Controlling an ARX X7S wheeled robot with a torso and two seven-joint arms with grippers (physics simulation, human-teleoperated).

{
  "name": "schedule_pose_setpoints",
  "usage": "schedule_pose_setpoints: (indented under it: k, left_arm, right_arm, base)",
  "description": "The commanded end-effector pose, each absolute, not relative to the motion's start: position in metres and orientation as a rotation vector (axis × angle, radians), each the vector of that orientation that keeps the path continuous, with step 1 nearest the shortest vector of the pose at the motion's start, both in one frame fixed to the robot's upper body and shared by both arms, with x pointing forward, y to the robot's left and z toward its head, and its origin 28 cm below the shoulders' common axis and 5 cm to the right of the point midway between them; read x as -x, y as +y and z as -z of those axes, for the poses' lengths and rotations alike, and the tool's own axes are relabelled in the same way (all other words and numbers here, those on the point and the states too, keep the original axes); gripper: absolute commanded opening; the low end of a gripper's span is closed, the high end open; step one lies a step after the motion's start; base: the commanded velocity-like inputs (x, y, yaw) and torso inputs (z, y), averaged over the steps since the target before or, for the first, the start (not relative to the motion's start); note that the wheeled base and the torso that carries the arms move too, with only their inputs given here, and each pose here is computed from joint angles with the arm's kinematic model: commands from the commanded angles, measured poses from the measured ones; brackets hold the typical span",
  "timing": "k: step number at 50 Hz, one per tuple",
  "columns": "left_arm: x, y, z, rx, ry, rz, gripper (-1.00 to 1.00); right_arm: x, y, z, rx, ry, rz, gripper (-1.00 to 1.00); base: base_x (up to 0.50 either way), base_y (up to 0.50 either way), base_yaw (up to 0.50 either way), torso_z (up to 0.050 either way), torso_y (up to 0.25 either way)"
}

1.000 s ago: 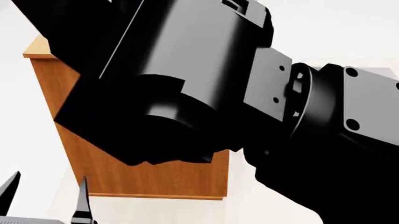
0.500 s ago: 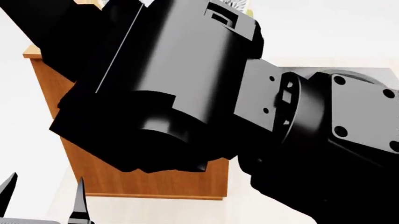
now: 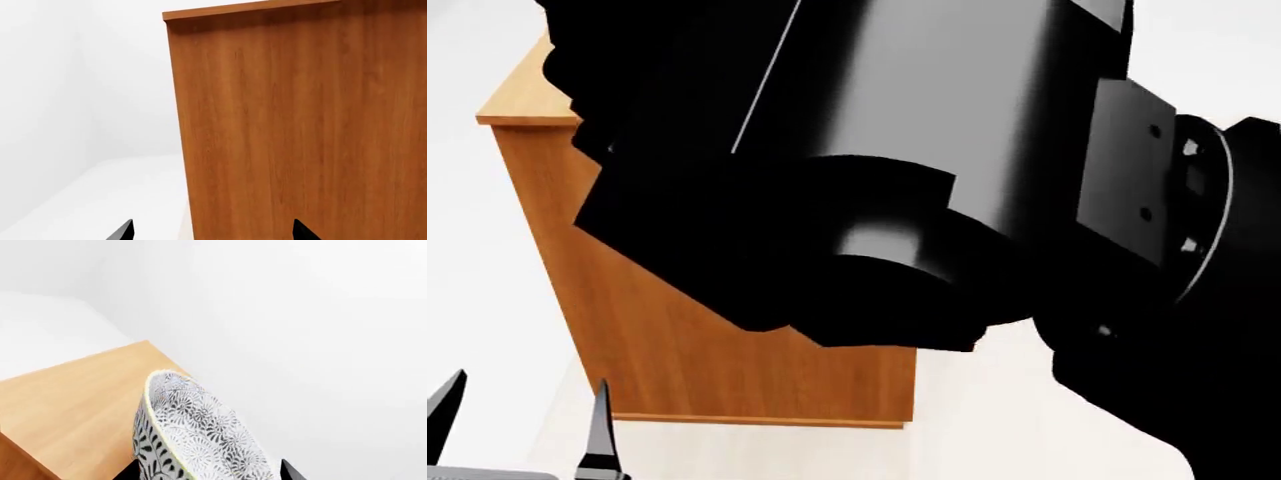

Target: Put the bowl on the top of the cabinet.

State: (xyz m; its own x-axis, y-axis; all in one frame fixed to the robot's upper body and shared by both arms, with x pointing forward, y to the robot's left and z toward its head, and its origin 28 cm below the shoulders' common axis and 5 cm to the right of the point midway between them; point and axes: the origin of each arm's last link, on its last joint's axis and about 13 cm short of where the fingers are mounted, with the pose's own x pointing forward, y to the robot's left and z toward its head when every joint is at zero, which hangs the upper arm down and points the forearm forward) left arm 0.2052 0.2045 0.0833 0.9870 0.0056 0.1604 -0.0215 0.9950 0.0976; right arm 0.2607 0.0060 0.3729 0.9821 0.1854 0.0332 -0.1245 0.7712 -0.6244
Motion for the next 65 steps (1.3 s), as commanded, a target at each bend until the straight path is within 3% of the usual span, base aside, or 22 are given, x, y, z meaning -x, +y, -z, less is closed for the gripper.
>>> schedule_pose_setpoints:
  k: [1,35,65]
  left_arm:
    - [-0.205,0.203,-0.085,-0.100,-0.162,-0.011,1.00]
    - [-0.203,0.201,-0.086,-0.101,-0.165,-0.003,1.00]
    - [-0.204,0.201,-0.087,-0.101,-0.169,-0.008,1.00]
  right_arm:
    - [-0.248,-0.006,-0.383,0.675,-0.150,-0.149,1.00]
    - [-0.223,-0.032,-0.392,0.679,-0.233,-0.101,1.00]
    - [-0.202,-0.096,-0.374,0.676,-0.286,0.048,1.00]
  base:
    - [0.00,0.00,0.00,0.000,0.000]
    - [0.00,0.00,0.00,0.000,0.000]
    - [0.00,0.00,0.00,0.000,0.000]
